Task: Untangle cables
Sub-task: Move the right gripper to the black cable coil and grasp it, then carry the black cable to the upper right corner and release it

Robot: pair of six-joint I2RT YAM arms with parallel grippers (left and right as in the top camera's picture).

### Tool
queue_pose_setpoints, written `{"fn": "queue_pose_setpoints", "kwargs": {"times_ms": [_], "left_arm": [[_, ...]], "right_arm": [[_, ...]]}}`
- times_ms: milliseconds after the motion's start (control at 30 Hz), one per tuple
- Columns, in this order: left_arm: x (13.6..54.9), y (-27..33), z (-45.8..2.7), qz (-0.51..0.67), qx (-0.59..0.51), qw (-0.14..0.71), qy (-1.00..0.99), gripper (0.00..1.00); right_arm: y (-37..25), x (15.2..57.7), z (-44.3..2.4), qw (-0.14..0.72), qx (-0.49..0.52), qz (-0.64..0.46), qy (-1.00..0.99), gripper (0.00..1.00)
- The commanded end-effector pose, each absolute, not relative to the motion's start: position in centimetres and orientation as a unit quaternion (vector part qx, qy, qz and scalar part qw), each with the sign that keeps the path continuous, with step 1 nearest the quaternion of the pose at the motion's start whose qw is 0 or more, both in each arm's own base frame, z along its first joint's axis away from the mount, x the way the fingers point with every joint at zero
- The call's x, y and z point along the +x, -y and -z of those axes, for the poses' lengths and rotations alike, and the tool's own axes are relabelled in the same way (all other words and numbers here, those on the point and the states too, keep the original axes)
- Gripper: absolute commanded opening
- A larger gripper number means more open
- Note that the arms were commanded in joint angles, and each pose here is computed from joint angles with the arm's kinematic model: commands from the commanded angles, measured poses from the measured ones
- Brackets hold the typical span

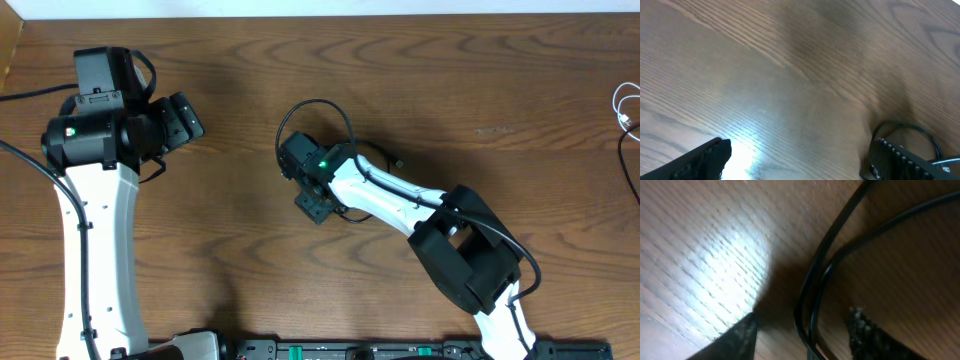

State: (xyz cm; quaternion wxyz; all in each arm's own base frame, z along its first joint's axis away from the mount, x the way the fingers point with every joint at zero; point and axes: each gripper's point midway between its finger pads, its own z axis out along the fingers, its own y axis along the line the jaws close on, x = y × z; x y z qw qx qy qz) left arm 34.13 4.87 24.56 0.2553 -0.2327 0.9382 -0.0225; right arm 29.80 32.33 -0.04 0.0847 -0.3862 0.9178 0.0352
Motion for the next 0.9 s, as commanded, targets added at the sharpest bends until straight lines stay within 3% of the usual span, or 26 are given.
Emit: {"fn": "queue_pose_setpoints", "kwargs": {"times_ms": [0, 67, 233, 500, 867], "left_arm": [[34.1, -5.2, -24.5, 0.015, -0.228, 0.253, -0.94, 0.93], [34.1, -5.1, -24.4, 0.015, -0.228, 0.252, -0.94, 0.93], [33.9, -5.1, -24.3, 0.015, -0.228, 0.249, -0.941, 0.93], [33.9, -4.5, -24.3, 0.032, -0.224, 0.245, -0.943, 0.93], [34.1, -3.0, -24.4, 0.073, -0.213, 0.24, -0.944, 0.93]], "right_arm": [[-30.3, 28.0, 2.0, 0.041, -0.395, -0.02, -0.918, 0.49], [-29.7, 27.3, 2.6, 0.028, -0.4, -0.016, -0.916, 0.41], [-27.9, 25.5, 4.0, -0.007, -0.396, -0.005, -0.918, 0.02], [-26.5, 27.7, 2.8, 0.016, -0.317, 0.002, -0.948, 0.01], [-23.8, 35.3, -10.1, 0.12, -0.192, -0.16, -0.961, 0.01]]}}
